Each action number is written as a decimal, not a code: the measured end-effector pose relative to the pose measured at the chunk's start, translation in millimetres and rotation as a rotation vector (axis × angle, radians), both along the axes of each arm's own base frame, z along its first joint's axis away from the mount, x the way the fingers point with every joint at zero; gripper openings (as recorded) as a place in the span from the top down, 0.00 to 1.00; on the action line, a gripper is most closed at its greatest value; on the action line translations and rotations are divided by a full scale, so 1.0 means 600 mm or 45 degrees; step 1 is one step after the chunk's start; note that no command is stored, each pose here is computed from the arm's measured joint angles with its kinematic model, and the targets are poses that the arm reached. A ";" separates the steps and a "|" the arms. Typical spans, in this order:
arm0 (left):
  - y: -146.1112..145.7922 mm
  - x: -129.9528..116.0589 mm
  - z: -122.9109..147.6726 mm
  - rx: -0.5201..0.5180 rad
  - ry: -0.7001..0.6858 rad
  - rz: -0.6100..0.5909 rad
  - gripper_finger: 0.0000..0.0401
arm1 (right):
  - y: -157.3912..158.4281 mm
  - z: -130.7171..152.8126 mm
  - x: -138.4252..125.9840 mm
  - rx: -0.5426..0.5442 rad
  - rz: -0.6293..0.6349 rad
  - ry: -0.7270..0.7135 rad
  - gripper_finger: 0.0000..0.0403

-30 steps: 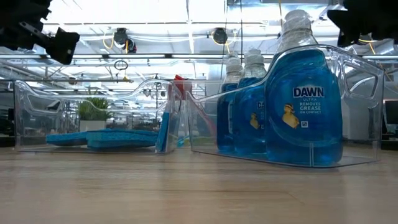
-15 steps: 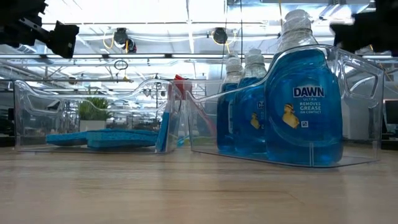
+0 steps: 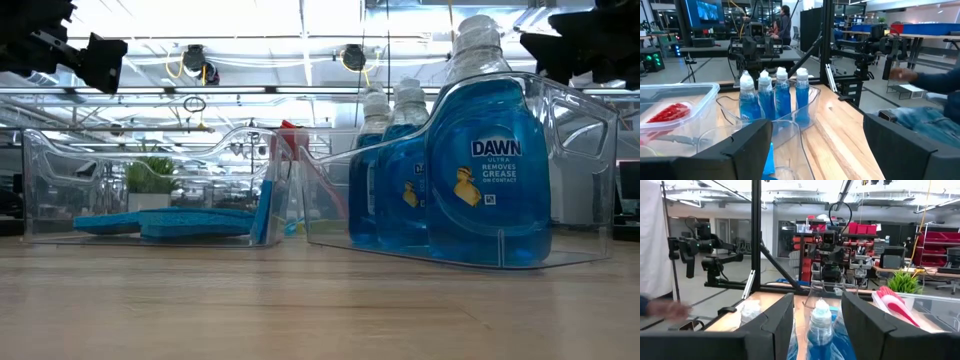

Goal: Pick & Place Kitchen Sink Supplies
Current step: Return to Home Position

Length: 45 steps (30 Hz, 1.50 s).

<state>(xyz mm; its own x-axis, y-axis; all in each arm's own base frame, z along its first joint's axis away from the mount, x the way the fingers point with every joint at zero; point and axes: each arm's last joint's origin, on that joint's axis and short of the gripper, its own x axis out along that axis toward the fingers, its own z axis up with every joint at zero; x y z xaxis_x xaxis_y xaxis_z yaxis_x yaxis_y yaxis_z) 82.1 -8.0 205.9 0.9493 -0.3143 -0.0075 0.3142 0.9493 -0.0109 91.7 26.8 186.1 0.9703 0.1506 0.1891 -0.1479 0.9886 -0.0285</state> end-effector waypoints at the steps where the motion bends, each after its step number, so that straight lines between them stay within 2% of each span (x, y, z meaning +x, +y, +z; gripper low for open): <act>1: 0.000 0.000 0.000 0.000 -0.004 0.000 0.23 | 0.000 -0.001 0.000 -0.002 0.000 0.005 0.61; 6: 0.000 0.000 0.000 0.000 -0.002 0.000 0.24 | 0.000 -0.001 0.000 -0.002 0.000 0.005 0.61; 18: 0.000 0.000 0.000 0.000 0.000 0.001 0.19 | 0.000 -0.001 0.000 -0.004 0.000 0.005 0.61; 32: 0.000 0.000 0.000 0.000 0.000 0.001 0.25 | 0.000 -0.001 0.000 -0.005 0.000 0.006 0.61; 45: 0.000 0.000 0.000 0.000 0.000 0.001 0.19 | 0.000 -0.002 0.000 -0.006 0.000 0.007 0.61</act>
<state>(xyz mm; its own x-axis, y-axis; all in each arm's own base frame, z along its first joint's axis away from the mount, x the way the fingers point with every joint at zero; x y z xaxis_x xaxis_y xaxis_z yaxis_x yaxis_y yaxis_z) 82.2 -8.0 205.9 0.9496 -0.3135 -0.0077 0.3134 0.9496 -0.0109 91.9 26.9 185.1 0.9714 0.1512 0.1834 -0.1477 0.9885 -0.0323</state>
